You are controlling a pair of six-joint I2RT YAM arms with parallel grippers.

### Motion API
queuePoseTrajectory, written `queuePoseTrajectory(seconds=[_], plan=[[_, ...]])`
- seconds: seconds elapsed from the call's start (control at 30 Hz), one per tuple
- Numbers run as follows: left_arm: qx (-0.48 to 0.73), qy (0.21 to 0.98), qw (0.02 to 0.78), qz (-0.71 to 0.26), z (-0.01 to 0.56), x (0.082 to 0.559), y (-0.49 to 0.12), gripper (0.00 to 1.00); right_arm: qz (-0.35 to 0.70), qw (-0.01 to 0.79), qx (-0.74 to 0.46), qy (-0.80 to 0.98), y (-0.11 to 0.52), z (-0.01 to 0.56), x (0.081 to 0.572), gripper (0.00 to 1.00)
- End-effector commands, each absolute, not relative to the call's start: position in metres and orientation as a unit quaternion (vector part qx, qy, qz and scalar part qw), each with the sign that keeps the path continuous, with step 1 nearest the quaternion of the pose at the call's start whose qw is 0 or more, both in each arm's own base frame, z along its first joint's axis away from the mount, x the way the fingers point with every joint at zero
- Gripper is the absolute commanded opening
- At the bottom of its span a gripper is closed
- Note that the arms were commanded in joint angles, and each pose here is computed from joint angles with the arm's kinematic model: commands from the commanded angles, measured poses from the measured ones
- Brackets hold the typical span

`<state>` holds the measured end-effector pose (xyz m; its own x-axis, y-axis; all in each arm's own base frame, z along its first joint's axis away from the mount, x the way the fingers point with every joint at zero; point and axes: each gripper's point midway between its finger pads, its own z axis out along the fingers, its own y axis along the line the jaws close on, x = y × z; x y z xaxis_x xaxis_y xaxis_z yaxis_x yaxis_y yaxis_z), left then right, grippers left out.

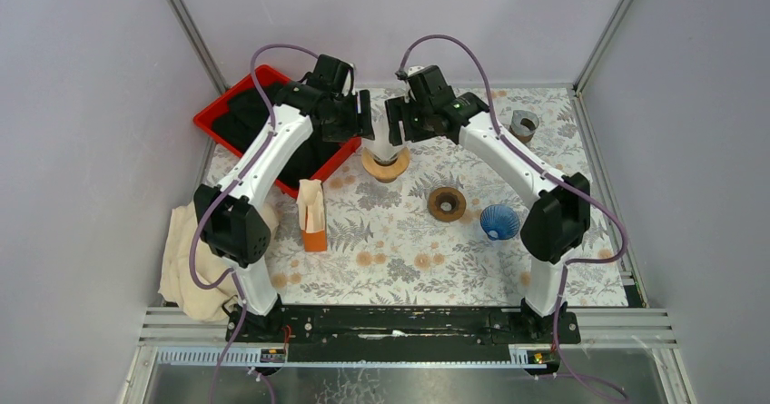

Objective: Place the coffee filter in the dripper

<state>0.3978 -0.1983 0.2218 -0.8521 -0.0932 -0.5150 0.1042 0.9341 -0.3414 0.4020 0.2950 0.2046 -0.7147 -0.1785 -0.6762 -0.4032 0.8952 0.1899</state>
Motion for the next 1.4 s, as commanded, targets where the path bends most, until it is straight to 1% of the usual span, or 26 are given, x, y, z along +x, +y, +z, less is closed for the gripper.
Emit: queuePoseTrajectory(seconds=[0.0,0.2,0.47,0.67,0.8,0.9,1.0,1.23,1.37], plan=[[0.014,0.933,0.304,-0.194,0.241,0.404,-0.199,0.75,0.175,0.405,-0.154,0.884,0.284,0.256,0.405,0.77],[0.007,0.922,0.338,-0.191,0.261,0.4,-0.191,0.78,0.172,0.428,-0.144,0.875,0.271,0.275,0.402,0.8],[0.01,0.897,0.399,-0.187,0.286,0.384,-0.174,0.87,0.143,0.461,-0.124,0.867,0.238,0.293,0.393,0.84],[0.007,0.885,0.429,-0.179,0.288,0.37,-0.154,0.91,0.112,0.469,-0.09,0.871,0.201,0.291,0.397,0.86],[-0.003,0.878,0.449,-0.168,0.288,0.36,-0.134,0.95,0.089,0.458,-0.066,0.882,0.176,0.273,0.398,0.86],[-0.009,0.869,0.467,-0.165,0.286,0.35,-0.123,0.96,0.07,0.451,-0.044,0.889,0.153,0.263,0.404,0.86],[-0.014,0.864,0.481,-0.149,0.282,0.343,-0.111,1.0,0.052,0.449,-0.02,0.892,0.129,0.257,0.413,0.86],[-0.038,0.849,0.517,-0.099,0.283,0.332,-0.083,1.0,0.013,0.453,0.038,0.89,0.069,0.25,0.444,0.84],[-0.043,0.849,0.518,-0.089,0.279,0.33,-0.078,1.0,-0.007,0.454,0.066,0.888,0.035,0.245,0.464,0.8]])
